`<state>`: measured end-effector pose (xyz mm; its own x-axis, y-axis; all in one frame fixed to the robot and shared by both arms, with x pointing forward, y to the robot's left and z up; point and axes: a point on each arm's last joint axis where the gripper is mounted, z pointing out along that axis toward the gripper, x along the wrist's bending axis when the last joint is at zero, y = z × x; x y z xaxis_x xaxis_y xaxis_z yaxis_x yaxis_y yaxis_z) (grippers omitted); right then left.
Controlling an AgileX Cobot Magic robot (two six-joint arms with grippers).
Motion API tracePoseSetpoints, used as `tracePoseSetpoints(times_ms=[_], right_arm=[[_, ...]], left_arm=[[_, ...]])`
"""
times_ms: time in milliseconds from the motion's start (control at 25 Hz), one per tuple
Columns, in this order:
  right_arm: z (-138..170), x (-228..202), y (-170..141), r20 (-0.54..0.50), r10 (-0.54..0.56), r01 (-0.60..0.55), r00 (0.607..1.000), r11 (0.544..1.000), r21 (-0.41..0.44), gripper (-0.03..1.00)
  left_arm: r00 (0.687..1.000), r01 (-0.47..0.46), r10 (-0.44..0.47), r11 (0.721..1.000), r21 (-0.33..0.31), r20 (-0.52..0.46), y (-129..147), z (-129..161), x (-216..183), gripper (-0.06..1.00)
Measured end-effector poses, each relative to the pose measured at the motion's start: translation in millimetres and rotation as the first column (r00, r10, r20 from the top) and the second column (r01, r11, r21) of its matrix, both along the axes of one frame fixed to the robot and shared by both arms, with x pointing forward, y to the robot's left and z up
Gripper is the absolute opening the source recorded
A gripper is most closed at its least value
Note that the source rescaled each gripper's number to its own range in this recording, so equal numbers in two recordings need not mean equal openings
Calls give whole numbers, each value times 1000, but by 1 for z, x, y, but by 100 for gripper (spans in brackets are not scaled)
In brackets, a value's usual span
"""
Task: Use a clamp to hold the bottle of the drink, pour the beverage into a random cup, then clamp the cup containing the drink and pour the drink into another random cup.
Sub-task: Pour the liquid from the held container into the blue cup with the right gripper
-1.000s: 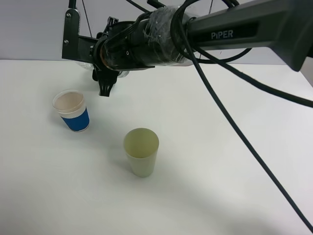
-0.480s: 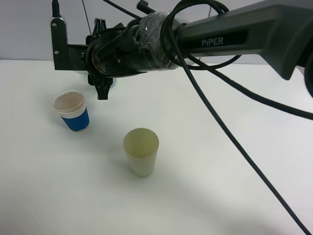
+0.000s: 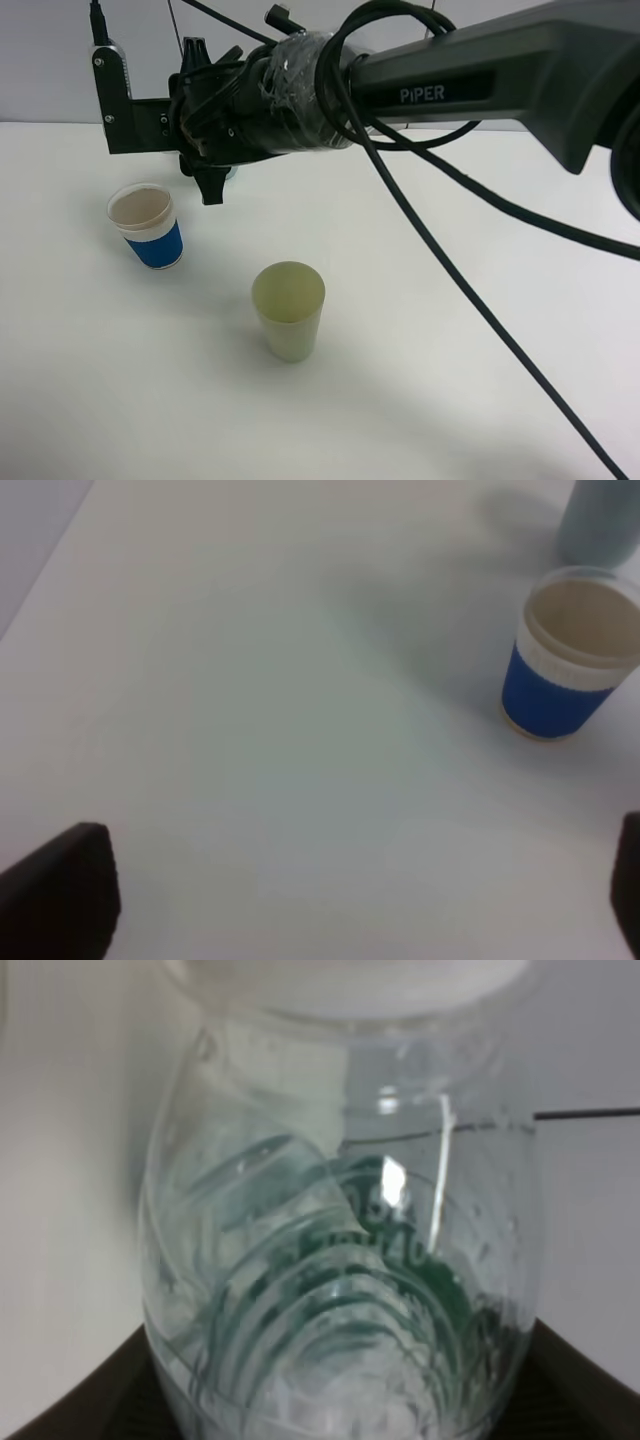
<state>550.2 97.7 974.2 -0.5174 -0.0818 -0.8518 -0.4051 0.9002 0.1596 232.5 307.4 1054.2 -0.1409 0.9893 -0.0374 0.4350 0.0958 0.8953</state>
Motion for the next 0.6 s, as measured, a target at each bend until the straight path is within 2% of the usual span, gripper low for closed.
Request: tracePoseSetpoints(times_ms=[320,600], right_arm=[[-8,3,2,28,-98,100,995,993,-69,0],[-11,-3,9,34,-76,78,997,994,-78,0]], left_arm=[[1000,0,0,1000,0,0,0,0,0,100],[1000,0,0,1000,0,0,0,0,0,100]])
